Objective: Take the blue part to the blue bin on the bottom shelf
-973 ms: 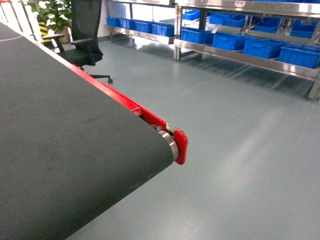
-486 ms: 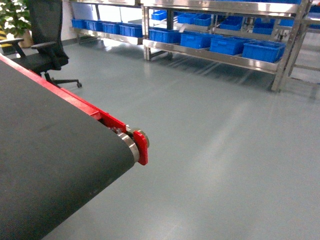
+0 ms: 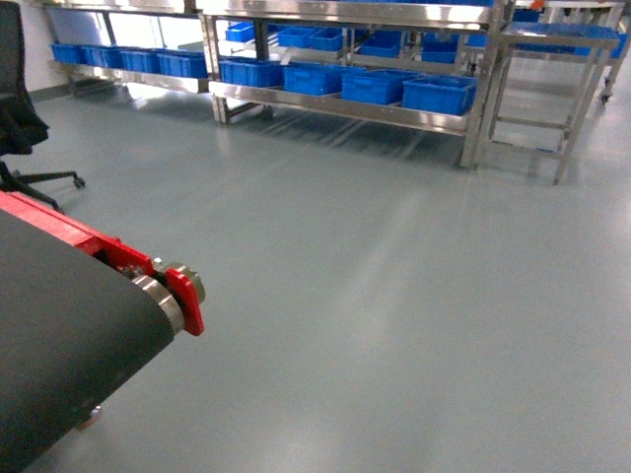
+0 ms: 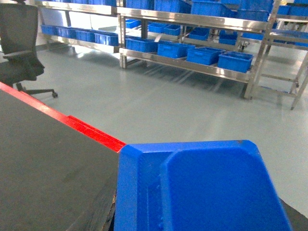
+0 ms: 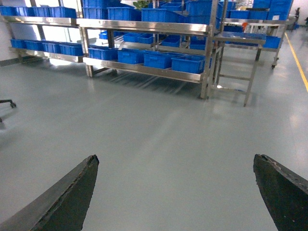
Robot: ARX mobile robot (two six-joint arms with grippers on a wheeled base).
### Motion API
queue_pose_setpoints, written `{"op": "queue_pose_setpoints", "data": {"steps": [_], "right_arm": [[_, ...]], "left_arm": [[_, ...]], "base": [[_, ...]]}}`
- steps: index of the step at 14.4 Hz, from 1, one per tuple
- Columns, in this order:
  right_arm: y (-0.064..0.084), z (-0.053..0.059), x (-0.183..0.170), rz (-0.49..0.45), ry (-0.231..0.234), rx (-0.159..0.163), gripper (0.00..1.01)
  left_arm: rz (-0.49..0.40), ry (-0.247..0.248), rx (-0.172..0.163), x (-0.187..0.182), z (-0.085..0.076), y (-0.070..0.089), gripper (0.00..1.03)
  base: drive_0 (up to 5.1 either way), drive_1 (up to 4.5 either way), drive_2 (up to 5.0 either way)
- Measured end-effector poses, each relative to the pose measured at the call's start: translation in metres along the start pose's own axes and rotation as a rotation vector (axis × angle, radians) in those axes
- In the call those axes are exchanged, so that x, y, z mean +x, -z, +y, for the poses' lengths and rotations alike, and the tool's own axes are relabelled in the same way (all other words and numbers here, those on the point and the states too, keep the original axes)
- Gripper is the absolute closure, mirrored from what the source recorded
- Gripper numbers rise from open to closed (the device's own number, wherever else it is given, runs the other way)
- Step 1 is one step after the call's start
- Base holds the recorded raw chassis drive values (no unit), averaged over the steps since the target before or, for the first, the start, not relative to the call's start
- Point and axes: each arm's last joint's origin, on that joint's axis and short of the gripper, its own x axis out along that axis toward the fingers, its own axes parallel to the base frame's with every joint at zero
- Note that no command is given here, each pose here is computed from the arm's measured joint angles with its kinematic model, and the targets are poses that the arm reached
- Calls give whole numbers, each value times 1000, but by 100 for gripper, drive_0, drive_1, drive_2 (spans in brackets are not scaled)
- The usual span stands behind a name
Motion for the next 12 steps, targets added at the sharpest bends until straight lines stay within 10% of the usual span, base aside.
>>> {"op": "queue_pose_setpoints", "data": {"steps": [12], "right_arm": [[0, 0, 0, 0, 0, 0, 3]], "left_arm": [[0, 0, 0, 0, 0, 0, 59]], "base": [[-157, -157, -157]]}}
